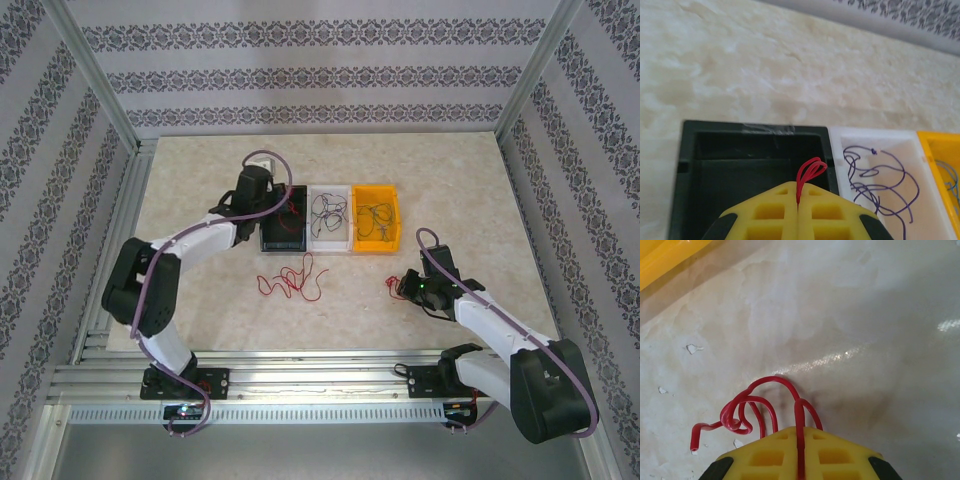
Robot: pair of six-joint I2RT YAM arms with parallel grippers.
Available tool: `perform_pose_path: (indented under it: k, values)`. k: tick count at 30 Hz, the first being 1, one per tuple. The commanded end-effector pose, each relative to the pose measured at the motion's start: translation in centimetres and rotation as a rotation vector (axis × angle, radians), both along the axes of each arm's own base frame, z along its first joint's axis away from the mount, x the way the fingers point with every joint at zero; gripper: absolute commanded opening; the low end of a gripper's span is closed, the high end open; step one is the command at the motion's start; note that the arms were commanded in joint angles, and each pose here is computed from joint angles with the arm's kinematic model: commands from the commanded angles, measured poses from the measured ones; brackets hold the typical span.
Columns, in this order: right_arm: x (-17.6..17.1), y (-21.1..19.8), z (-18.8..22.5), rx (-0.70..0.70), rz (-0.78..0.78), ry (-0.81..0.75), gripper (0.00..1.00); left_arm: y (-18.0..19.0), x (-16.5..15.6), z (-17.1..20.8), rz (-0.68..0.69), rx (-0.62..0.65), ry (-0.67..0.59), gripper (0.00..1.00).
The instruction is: Untangle the cables
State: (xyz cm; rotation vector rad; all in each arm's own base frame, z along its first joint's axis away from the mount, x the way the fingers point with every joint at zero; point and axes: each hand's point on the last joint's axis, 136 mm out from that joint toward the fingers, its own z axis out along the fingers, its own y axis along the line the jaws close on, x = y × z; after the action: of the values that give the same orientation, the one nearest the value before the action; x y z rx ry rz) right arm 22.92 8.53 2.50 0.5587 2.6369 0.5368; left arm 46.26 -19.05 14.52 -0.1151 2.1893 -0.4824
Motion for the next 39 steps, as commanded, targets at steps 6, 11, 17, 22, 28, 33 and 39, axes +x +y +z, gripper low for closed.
perform_pose_path:
  k: [6,11,17,22,28,33,39]
  values:
    - [0.2,1.2,1.4,0.009,0.068,-0.048,0.12,0.9,1.1,0.0,0.071,0.060,0.014,0.51]
    - [0.3,1.5,1.6,0.004,0.083,-0.054,0.12,1.7,0.9,4.6,0.100,0.041,-0.086,0.78]
    - [0.8,3.2,2.8,0.000,0.154,-0.089,0.12,4.5,-1.6,5.3,0.188,0.039,-0.078,0.83]
    - [1.7,6.4,6.3,-0.014,0.274,-0.192,0.12,6.9,-6.1,0.5,0.241,0.076,0.049,0.83]
    - [4.6,12.7,11.4,0.027,0.446,-0.303,0.13,11.7,-12.0,-3.6,0.438,0.104,0.155,0.81]
    - [8.4,19.5,13.1,0.063,0.601,-0.302,0.13,13.9,-14.8,-5.1,0.508,0.156,0.207,0.81]
    - [14.7,25.7,13.1,0.102,0.659,-0.262,0.17,12.5,-15.1,-5.3,0.371,0.168,0.196,0.82]
